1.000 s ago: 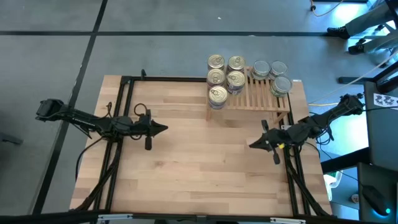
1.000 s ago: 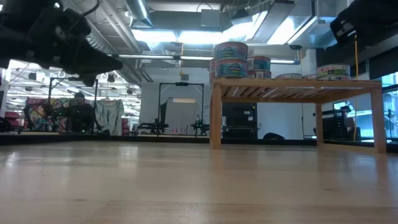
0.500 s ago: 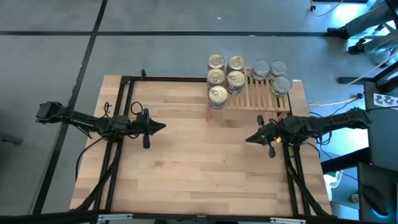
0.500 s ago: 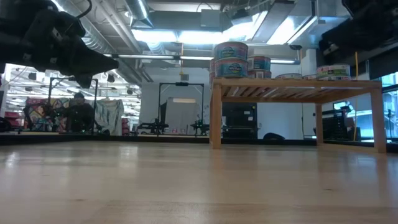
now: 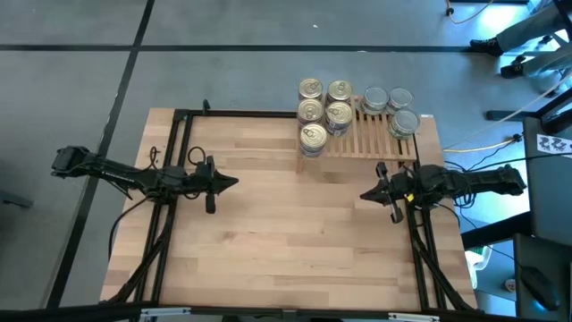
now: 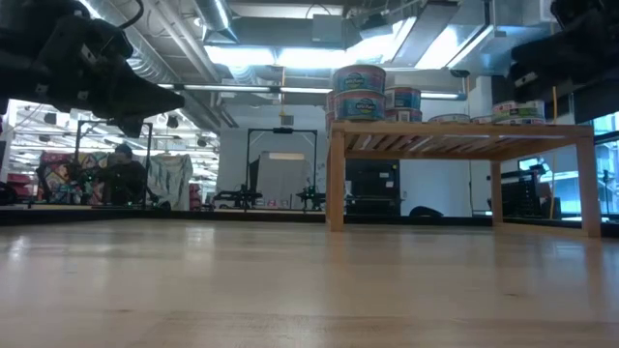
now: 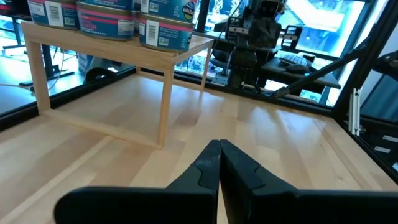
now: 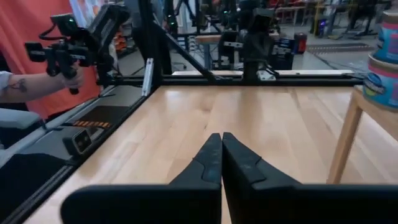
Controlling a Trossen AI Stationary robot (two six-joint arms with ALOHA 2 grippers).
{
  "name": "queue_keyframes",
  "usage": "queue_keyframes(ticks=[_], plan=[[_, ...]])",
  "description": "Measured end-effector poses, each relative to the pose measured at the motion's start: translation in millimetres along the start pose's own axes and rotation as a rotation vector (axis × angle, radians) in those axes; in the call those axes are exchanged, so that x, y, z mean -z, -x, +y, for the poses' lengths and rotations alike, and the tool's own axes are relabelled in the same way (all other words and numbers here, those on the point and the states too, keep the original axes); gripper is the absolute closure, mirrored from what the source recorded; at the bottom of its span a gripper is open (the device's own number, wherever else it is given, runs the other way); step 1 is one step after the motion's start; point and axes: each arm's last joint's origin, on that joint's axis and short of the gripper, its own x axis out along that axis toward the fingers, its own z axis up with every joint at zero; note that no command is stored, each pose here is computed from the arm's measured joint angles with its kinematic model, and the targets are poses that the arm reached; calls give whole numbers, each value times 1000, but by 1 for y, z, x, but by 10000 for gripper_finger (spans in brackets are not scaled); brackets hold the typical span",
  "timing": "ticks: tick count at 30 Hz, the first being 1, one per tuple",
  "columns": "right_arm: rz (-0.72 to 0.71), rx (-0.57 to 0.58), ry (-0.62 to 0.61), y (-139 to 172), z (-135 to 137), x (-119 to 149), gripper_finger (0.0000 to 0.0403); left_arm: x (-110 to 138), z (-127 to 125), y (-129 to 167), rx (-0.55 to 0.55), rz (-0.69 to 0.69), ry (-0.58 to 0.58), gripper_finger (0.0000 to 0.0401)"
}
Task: Stack canned seafood by type on shelf
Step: Return to Home Position
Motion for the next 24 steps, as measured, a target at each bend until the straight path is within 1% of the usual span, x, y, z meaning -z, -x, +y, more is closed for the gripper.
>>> queue_keyframes(ticks=[7, 11, 18, 22, 24], plan=[[-106, 40, 4, 0, -3, 26, 400, 0, 0, 0, 0, 0, 0, 398], [-81, 77, 0, -3, -5, 42, 400, 0, 0, 0, 0, 0, 1, 397], [-88, 80, -12, -3, -5, 42, 400, 0, 0, 0, 1, 1, -4, 397], [-72, 80, -28, -3, -5, 44, 400, 0, -2, 0, 71, 16, -3, 397], [-70, 79, -41, -3, -5, 44, 400, 1, -3, 0, 89, 20, 0, 398]])
